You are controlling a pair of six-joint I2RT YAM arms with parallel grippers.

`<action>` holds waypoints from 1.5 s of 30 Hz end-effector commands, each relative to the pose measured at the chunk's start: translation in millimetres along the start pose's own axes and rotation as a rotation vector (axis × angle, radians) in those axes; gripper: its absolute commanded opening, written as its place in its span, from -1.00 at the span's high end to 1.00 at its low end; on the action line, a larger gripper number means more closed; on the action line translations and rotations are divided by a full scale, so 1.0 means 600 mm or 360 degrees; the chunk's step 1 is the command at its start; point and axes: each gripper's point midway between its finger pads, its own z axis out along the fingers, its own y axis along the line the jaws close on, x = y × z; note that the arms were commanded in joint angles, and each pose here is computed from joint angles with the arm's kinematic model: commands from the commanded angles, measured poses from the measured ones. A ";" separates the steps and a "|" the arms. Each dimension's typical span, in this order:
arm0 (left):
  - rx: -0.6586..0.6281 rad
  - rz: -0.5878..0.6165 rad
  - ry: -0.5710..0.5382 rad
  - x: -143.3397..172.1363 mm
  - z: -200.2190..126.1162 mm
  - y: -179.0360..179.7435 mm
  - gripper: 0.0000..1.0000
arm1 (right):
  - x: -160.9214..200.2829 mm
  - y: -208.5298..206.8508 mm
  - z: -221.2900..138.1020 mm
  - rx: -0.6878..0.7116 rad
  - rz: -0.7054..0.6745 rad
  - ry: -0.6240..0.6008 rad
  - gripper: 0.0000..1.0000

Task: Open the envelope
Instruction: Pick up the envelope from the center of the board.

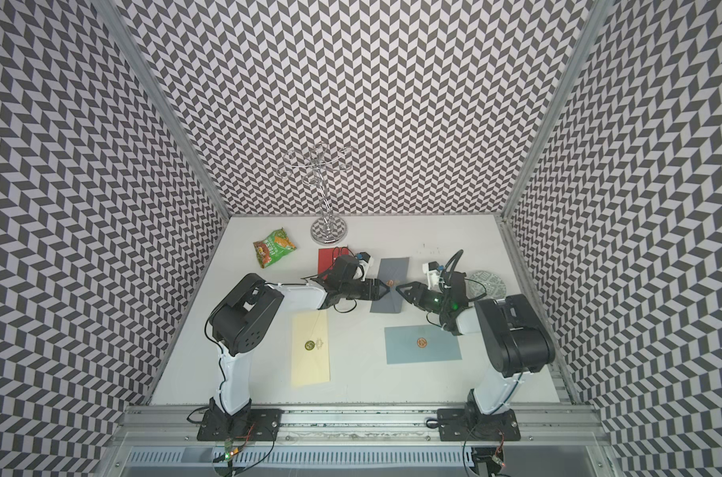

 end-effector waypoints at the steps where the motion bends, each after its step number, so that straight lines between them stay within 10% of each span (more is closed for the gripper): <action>1: 0.0062 -0.0039 0.0125 0.045 0.009 -0.008 -0.45 | -0.003 0.018 0.004 -0.0101 0.0032 -0.0020 -0.13; 38: 0.0116 -0.0065 0.0112 0.049 0.000 -0.020 -0.44 | -0.004 0.021 -0.003 -0.0279 0.0301 -0.0147 -0.19; 45: 0.0116 -0.0064 0.0114 0.049 -0.001 -0.019 -0.43 | -0.002 -0.011 0.013 -0.0110 0.0282 -0.0089 0.10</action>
